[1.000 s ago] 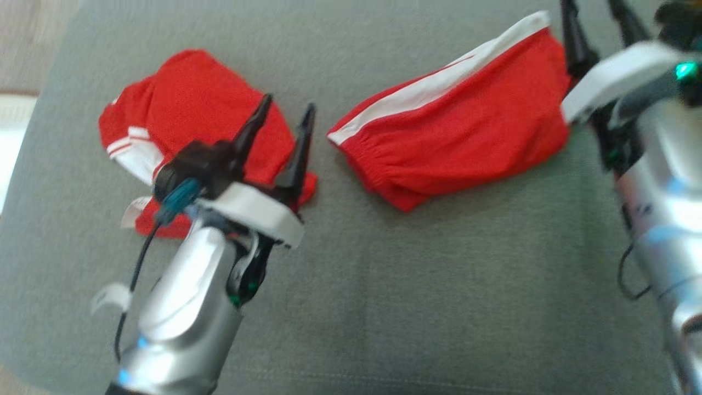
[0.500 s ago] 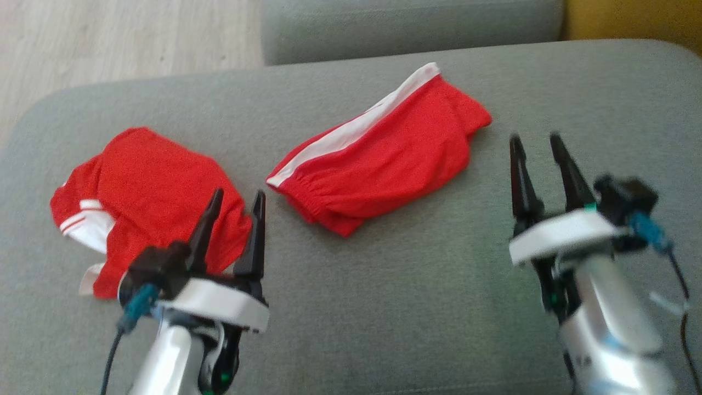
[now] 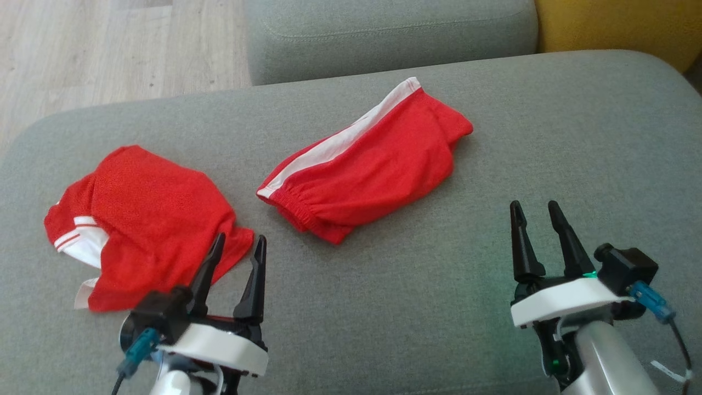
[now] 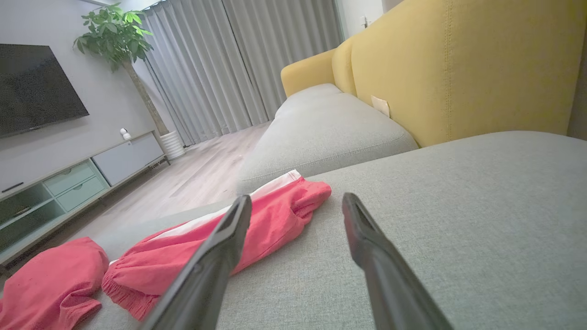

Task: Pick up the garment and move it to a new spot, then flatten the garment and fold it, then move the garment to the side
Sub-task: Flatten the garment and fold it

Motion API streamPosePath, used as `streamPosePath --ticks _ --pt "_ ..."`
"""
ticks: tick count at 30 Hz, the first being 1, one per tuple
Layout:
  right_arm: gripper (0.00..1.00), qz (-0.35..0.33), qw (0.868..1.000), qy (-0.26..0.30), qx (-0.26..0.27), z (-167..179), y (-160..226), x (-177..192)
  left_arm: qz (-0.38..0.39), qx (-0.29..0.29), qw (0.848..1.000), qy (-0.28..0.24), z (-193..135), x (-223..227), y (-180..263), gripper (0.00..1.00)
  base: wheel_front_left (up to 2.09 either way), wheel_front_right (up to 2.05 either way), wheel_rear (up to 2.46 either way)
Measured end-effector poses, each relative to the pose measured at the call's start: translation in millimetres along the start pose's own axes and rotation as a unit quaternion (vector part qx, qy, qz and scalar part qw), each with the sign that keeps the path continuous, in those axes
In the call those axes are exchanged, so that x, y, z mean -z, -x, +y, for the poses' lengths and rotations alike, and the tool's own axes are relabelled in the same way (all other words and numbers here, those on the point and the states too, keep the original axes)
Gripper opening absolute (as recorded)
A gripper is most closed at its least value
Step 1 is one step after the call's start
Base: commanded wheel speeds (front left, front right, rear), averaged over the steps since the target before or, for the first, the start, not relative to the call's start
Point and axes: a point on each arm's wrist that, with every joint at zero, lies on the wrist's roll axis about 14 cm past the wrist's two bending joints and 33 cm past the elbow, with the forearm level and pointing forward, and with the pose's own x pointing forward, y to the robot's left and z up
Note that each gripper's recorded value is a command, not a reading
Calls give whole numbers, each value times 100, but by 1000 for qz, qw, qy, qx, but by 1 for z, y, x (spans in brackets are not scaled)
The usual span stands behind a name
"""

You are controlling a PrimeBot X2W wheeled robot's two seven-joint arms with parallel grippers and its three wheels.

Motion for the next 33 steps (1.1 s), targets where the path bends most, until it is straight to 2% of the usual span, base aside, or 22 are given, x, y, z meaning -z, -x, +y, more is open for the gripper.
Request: streamPosePath --ticks 9,14,18,25,28,33 --pt "100 29 999 -3 15 -11 -12 19 7 -4 1000 7 3 6 -4 100 0 0 0" --pt "100 70 996 -51 30 -16 -48 33 4 -4 1000 7 8 4 -15 100 0 0 0" --pt "100 119 985 -117 42 -14 -80 54 8 -17 1000 10 17 7 -17 100 0 0 0" --pt "100 203 952 -215 81 -4 -130 99 23 -47 999 12 36 16 -12 100 0 0 0" --pt "100 217 944 -234 87 5 -148 106 25 -55 998 13 42 16 -12 100 0 0 0" --pt "100 235 941 -222 97 1 -166 114 29 -66 997 15 48 18 -11 100 0 0 0"
